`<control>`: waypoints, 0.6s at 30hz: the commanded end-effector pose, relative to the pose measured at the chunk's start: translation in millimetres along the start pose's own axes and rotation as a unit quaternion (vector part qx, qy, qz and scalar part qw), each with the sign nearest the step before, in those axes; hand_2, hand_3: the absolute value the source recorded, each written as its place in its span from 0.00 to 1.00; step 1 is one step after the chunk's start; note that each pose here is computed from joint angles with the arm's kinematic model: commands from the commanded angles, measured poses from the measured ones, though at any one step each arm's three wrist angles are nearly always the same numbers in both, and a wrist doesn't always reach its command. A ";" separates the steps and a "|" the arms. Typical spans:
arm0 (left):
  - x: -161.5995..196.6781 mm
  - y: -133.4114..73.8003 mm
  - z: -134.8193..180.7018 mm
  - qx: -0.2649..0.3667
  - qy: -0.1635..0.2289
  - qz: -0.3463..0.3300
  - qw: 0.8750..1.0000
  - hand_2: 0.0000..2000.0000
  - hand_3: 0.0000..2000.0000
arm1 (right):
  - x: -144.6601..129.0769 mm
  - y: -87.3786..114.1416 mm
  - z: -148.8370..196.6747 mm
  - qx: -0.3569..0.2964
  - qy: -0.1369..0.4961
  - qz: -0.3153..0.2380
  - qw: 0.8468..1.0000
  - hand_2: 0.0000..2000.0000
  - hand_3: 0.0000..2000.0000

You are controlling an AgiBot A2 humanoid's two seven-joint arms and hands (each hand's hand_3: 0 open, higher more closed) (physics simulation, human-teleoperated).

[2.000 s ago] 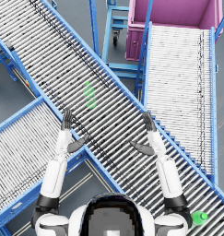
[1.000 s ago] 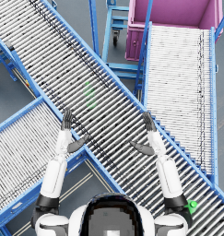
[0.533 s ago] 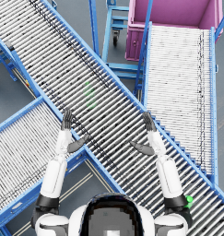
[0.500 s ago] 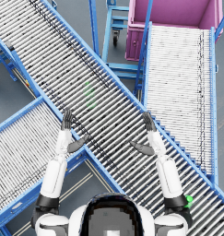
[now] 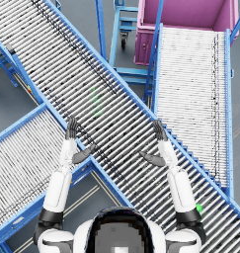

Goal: Pick up the oil and place it on the left assembly line, put the cola on the right, and keep Sprite still

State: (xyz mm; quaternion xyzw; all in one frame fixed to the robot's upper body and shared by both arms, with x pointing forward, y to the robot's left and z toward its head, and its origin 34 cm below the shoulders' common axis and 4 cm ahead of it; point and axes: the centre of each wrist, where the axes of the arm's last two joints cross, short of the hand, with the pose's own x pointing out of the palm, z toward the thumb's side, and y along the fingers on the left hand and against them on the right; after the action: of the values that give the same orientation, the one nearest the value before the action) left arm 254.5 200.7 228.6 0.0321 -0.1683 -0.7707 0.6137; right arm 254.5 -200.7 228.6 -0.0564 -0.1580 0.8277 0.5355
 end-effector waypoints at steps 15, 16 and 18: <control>0.0 0.0 0.0 0.000 0.000 0.000 1.000 0.00 0.00 | 0.0 0.0 0.0 0.000 0.000 0.000 1.000 0.00 0.00; 0.0 0.0 0.0 0.000 0.000 0.000 1.000 0.00 0.00 | 0.0 0.0 0.0 0.000 0.000 0.000 1.000 0.00 0.00; 0.0 0.0 0.0 0.000 0.000 0.000 1.000 0.00 0.00 | 0.0 0.0 0.0 0.000 0.000 0.000 1.000 0.00 0.00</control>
State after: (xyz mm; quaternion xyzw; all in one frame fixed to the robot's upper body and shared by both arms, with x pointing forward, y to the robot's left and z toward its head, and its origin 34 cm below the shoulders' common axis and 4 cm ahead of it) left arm 254.5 200.7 228.6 0.0321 -0.1683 -0.7707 0.6137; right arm 254.5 -200.7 228.6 -0.0564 -0.1580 0.8277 0.5355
